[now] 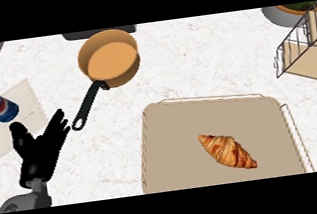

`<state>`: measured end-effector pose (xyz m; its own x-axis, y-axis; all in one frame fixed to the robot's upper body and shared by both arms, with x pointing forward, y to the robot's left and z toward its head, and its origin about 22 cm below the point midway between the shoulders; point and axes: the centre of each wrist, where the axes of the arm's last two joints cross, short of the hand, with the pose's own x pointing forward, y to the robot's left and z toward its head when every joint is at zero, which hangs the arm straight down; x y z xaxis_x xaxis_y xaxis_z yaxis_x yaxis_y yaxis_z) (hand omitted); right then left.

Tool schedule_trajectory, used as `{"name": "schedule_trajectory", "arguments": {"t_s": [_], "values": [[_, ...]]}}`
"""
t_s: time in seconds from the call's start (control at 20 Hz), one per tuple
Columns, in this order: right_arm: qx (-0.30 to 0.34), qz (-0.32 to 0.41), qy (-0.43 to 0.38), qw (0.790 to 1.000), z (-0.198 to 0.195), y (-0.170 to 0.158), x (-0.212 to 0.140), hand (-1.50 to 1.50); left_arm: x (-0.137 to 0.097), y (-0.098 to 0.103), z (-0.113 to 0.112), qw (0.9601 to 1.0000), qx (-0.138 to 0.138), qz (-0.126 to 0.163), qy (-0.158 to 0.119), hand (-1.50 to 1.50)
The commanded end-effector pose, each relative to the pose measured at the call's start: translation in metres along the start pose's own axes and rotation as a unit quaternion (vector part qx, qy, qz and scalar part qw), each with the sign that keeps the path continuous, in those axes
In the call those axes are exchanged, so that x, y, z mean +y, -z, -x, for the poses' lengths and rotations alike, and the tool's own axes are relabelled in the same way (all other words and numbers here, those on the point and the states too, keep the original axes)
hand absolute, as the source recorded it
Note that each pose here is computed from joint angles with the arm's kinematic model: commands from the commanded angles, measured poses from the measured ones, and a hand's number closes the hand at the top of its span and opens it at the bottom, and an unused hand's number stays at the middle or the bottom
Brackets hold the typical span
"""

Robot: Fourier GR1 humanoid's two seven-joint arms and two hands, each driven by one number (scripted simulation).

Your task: Pick the bell pepper from the tray and place it in the tiered shelf

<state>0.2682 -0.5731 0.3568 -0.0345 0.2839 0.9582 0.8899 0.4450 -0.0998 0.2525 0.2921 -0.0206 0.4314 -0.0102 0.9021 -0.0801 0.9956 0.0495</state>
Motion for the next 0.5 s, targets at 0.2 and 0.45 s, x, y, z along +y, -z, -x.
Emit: {"name": "schedule_trajectory", "arguments": {"t_s": [0.2, 0.45], "values": [[0.028, 0.017, 0.028, 0.999, 0.022, 0.006, -0.093, -1.5, -0.002, 0.007, -0.003, 1.0, -0.001, -0.003, -0.004, 0.0], [0.018, 0.003, 0.038, 0.999, 0.023, 0.001, -0.145, -1.5, 0.005, 0.003, 0.001, 0.9999, 0.005, -0.009, -0.004, 0.0]]}}
